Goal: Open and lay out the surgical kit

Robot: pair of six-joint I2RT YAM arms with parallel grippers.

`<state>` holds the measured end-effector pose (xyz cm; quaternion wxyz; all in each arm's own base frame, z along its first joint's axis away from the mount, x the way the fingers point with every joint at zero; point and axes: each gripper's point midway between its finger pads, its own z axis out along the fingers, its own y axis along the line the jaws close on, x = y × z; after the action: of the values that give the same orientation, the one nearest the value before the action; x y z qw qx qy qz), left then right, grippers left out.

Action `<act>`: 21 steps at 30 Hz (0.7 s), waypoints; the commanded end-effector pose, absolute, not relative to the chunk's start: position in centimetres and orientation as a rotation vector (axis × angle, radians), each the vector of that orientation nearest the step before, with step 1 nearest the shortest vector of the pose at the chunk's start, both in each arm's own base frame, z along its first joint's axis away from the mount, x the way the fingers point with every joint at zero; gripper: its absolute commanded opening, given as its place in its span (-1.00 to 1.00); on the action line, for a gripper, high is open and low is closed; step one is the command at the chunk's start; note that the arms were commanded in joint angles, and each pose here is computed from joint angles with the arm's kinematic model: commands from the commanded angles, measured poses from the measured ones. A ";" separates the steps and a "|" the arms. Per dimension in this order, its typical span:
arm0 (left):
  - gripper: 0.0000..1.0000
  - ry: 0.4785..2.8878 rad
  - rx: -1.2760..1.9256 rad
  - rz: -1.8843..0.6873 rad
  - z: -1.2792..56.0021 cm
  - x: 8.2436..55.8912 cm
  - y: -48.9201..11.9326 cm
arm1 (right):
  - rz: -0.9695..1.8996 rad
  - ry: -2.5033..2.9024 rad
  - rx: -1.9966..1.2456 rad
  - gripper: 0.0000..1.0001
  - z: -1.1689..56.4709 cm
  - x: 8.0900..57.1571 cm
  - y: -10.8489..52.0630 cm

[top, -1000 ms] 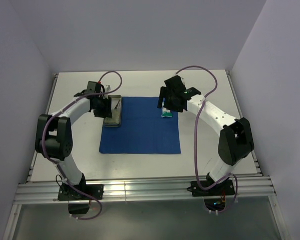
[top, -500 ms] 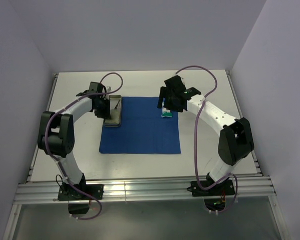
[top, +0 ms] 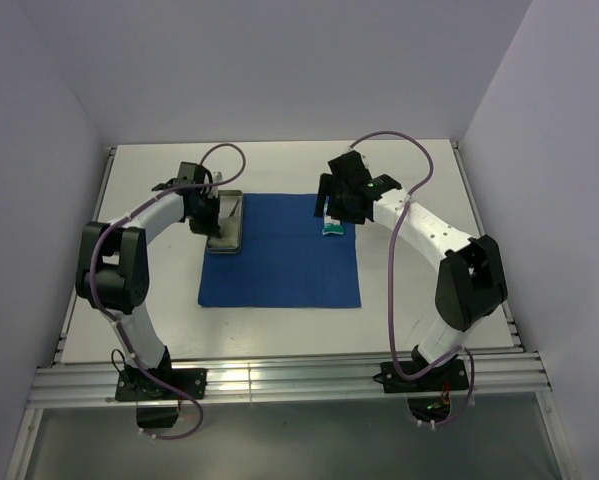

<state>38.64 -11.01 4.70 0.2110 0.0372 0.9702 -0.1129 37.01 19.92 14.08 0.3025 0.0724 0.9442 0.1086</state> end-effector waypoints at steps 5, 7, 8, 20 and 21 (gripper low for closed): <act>-1.00 2.475 0.150 -0.404 13.9 39.9 -12.4 | 0.353 2.419 0.163 0.60 17.0 37.4 20.8; -1.00 2.445 0.158 -0.415 15.3 39.9 -12.5 | 0.342 2.423 0.162 0.59 17.0 37.3 20.7; -1.00 2.416 0.161 -0.423 16.5 39.9 -12.6 | 0.346 2.421 0.158 0.59 17.1 37.4 20.8; -1.00 2.283 0.194 -0.559 20.1 38.1 -14.0 | 0.666 2.337 0.205 0.59 19.3 37.0 24.4; -1.00 2.280 0.187 -0.579 20.0 37.6 -14.2 | 0.688 2.342 0.210 0.59 19.1 36.7 24.6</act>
<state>38.32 -12.86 17.93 0.3548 0.0666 0.9140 -0.1852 36.69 22.40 15.50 0.3114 0.0750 0.9290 0.1856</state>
